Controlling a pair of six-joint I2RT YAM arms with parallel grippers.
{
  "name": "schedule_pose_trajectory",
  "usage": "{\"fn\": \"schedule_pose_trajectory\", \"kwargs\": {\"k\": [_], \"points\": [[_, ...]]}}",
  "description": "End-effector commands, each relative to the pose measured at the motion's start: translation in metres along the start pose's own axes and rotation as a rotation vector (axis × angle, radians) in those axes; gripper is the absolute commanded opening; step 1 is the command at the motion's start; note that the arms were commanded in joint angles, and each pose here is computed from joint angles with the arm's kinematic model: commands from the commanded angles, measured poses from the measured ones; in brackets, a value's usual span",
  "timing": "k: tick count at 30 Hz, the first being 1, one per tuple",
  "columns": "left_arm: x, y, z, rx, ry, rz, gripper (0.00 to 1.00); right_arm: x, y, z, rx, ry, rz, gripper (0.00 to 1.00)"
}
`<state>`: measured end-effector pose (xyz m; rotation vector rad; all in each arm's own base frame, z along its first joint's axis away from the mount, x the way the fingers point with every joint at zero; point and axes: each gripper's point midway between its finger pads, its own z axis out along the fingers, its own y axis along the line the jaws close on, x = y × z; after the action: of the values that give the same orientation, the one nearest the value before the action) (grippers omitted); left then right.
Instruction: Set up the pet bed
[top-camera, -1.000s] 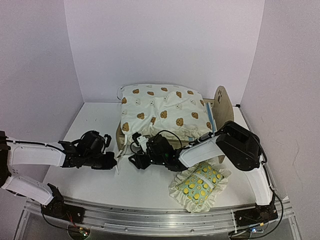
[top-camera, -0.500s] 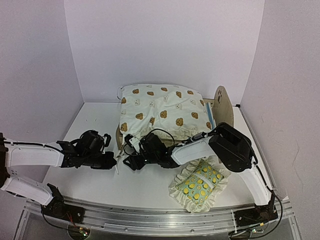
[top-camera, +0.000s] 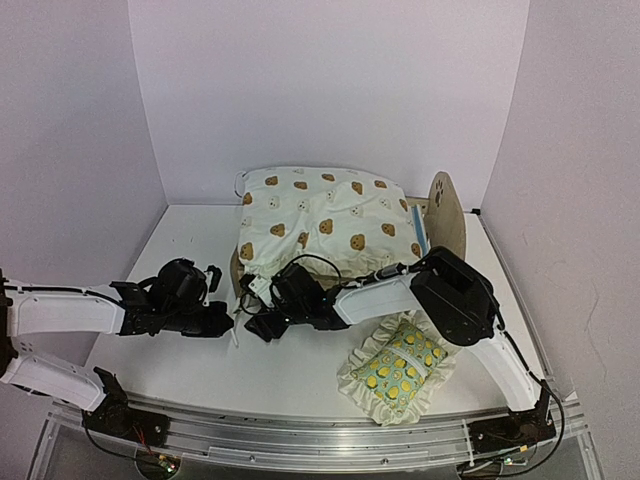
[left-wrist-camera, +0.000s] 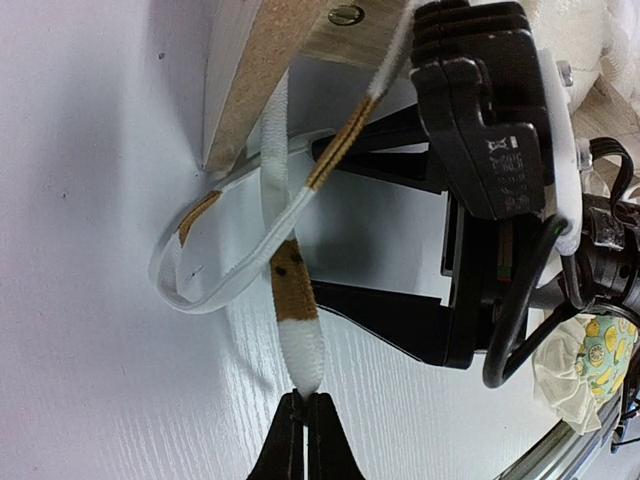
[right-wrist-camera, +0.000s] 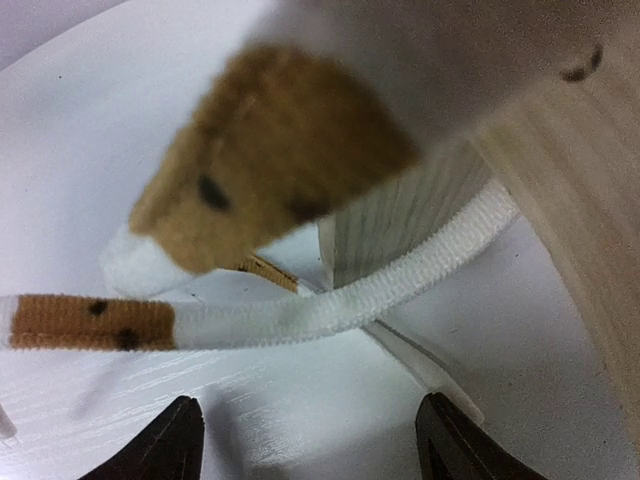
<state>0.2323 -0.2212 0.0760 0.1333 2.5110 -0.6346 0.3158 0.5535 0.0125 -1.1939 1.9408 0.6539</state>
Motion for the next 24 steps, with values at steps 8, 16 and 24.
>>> {"fn": "schedule_pose_trajectory", "kwargs": {"k": [8, 16, 24], "points": [[-0.005, -0.004, -0.001, 0.018, -0.022, 0.000, 0.00, -0.022, 0.014, -0.019, -0.083, -0.081, -0.122, 0.73], [-0.003, -0.003, 0.000, 0.019, -0.021, 0.001, 0.00, -0.034, 0.017, -0.019, -0.098, -0.132, -0.171, 0.73], [-0.002, -0.002, 0.002, 0.018, -0.015, 0.005, 0.00, -0.047, 0.039, -0.033, -0.203, -0.199, -0.239, 0.74]]}}
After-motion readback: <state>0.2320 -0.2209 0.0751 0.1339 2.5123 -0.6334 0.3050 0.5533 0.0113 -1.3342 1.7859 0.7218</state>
